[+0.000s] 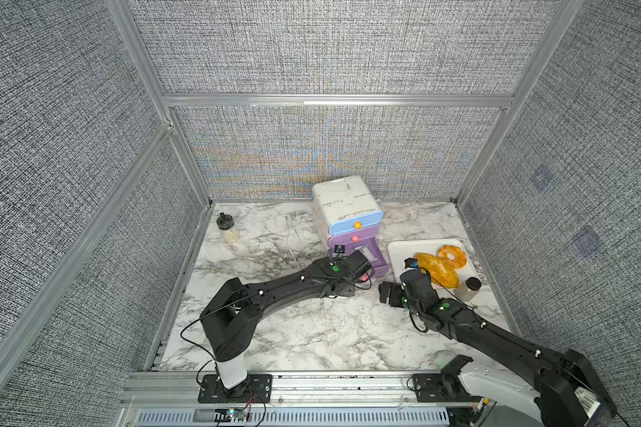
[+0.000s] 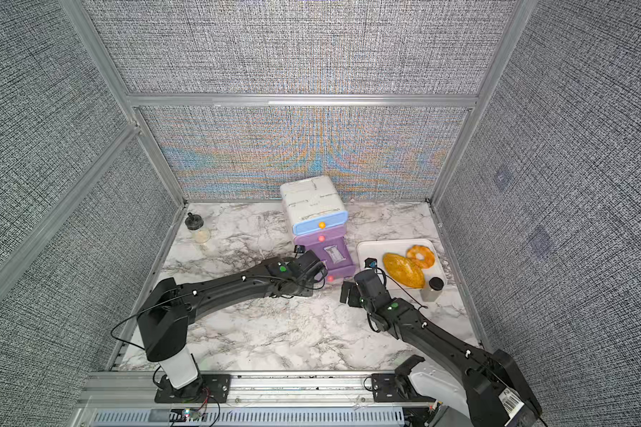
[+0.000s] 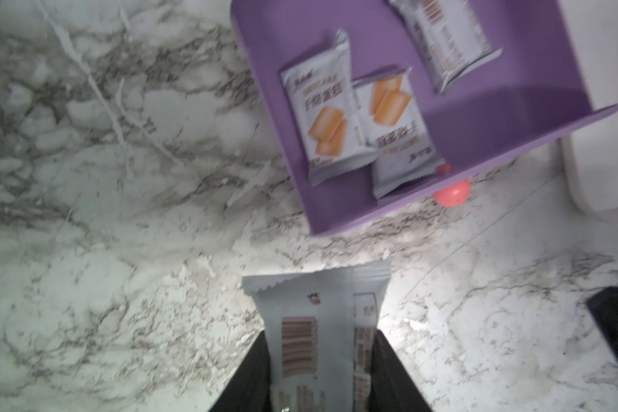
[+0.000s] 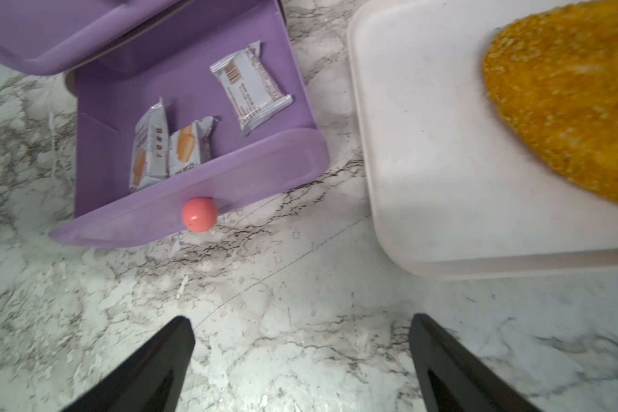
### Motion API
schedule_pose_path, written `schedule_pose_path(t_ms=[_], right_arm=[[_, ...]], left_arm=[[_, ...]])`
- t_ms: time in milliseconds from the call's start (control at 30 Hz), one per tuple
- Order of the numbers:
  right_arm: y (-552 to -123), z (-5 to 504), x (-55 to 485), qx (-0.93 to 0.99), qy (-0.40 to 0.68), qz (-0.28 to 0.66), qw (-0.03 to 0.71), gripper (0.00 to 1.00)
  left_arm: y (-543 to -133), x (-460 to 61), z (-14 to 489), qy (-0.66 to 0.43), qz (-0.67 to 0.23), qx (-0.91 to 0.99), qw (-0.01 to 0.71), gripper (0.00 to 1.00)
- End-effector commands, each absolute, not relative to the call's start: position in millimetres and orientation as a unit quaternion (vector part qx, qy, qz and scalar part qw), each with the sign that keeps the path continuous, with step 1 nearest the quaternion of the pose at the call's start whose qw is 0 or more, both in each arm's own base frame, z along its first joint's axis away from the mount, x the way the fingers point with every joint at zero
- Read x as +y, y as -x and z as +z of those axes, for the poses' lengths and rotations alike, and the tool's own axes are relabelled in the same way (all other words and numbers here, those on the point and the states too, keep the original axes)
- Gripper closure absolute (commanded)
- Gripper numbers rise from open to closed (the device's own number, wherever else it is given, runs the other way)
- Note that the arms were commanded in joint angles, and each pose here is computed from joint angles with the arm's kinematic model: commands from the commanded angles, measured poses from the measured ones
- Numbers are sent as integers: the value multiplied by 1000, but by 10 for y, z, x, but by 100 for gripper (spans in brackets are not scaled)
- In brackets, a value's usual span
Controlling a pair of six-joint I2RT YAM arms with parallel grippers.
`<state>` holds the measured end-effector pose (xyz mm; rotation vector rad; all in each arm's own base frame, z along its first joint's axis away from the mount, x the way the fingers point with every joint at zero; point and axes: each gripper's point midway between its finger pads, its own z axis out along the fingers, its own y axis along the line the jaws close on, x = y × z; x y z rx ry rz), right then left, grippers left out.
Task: Place the cookies into the drawer by color
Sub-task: Place the cookie in the drawer.
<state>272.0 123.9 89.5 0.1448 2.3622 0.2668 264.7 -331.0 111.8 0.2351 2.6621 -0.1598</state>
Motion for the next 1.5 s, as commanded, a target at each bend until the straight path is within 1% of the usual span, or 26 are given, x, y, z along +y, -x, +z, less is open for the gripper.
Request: schedule_pose_path(t_ms=[0, 167, 300, 433, 567, 667, 800, 833, 933, 967, 1033, 1133, 1267, 1467], right_arm=[[-2686, 879, 1001, 918, -101, 60, 379, 1], [-2638, 950, 917, 907, -130, 71, 393, 1], [-2592, 1009, 826, 898, -152, 76, 406, 1], [-2542, 1126, 660, 877, -185, 74, 438, 1], [-2511, 1242, 616, 859, -194, 101, 462, 1], [-2495, 1278, 610, 856, -187, 107, 470, 1], [-2477, 1269, 614, 862, -176, 102, 465, 1], [-2477, 1268, 623, 863, -172, 102, 463, 1], [-2475, 1256, 721, 871, -146, 116, 454, 1], [-2472, 1249, 775, 875, -132, 123, 449, 1], [-2474, 1253, 870, 878, -109, 140, 445, 1], [-2472, 1260, 1009, 877, -80, 169, 442, 1], [-2464, 1283, 1116, 873, -62, 195, 442, 1], [-2432, 1304, 1282, 867, -21, 230, 441, 1]], left_arm=[[-2791, -3383, 1208, -132, -24, 959, 249, 66], [-3113, -3688, 1406, -165, -2, 944, 287, 66], [-3363, -3888, 1471, -179, 14, 931, 318, 66], [-3603, -4129, 1527, -184, 22, 918, 351, 66], [-3803, -4329, 1509, -187, 28, 908, 374, 66], [-3907, -4396, 1469, -184, 29, 905, 382, 66], [-3983, -4314, 1396, -158, 31, 913, 376, 64], [-3989, -4290, 1384, -153, 30, 915, 373, 60], [-3950, -4229, 1409, -141, 26, 921, 362, 40], [-3921, -4212, 1431, -139, 23, 923, 357, 32], [-3861, -4184, 1528, -133, 9, 926, 353, 23], [-3793, -4125, 1749, -123, -12, 925, 359, 17], [-3720, -4002, 2069, -118, -27, 919, 374, 13], [-3659, -3800, 2436, -111, -54, 915, 384, 1]])
